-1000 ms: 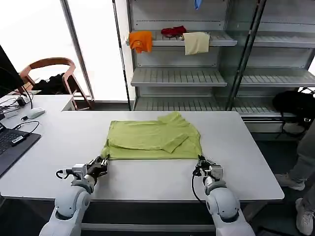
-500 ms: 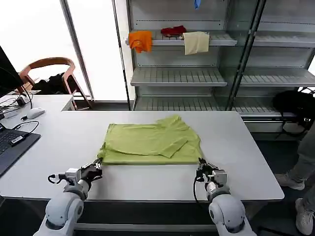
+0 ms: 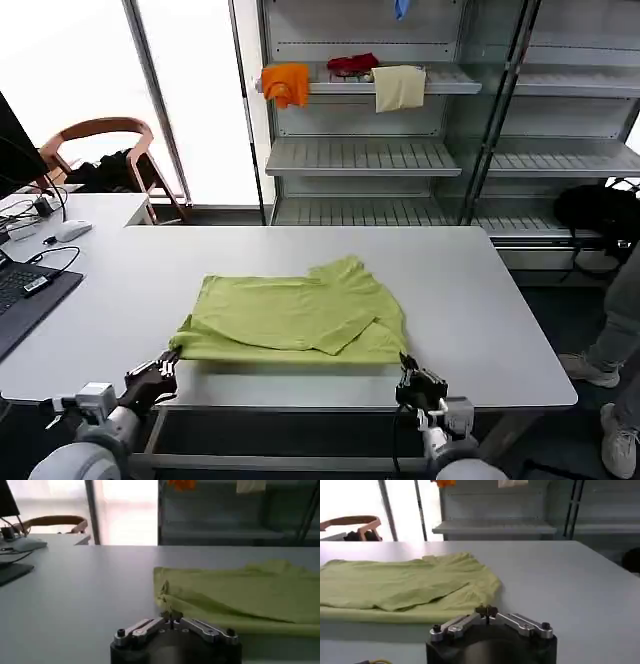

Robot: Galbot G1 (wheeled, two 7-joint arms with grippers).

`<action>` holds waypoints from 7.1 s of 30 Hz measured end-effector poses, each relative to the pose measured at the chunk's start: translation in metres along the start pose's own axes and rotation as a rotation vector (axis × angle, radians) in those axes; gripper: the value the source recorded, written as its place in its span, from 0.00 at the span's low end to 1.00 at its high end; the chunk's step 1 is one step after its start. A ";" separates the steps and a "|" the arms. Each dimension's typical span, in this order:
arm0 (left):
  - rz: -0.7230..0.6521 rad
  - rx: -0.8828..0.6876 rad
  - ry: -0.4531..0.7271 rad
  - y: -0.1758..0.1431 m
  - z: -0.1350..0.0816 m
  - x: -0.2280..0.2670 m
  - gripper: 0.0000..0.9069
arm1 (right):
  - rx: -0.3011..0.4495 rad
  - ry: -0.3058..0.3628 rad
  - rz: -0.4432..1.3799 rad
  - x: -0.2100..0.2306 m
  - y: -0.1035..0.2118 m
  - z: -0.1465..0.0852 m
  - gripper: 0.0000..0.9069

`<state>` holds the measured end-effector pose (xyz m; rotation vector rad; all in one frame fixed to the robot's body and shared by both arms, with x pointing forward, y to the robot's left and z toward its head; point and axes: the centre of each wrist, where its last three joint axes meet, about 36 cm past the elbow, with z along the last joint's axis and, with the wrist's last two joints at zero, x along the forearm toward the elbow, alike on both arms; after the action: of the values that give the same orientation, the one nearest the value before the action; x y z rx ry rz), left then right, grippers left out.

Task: Fold and organize the clothes.

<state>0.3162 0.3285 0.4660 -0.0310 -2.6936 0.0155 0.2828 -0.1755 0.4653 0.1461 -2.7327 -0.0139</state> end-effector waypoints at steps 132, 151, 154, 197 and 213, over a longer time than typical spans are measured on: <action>0.206 -0.054 -0.023 0.050 -0.052 -0.108 0.00 | 0.024 -0.077 -0.098 -0.127 0.006 -0.045 0.00; 0.175 -0.160 0.013 0.037 -0.018 -0.081 1.00 | 0.084 -0.023 -0.066 -0.093 0.009 -0.007 1.00; 0.157 -0.178 0.012 0.035 -0.016 -0.079 1.00 | 0.102 -0.020 -0.051 -0.092 0.008 -0.004 1.00; -0.030 0.126 -0.101 -0.013 0.054 -0.054 0.01 | -0.025 -0.342 -0.085 -0.095 -0.022 -0.099 1.00; -0.030 0.113 -0.145 -0.020 0.058 -0.058 0.00 | -0.015 -0.335 -0.072 -0.098 -0.024 -0.100 1.00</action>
<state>0.3428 0.3068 0.3896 0.0473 -2.8330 0.1671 0.4144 -0.1881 0.5181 0.2592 -3.0592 -0.0870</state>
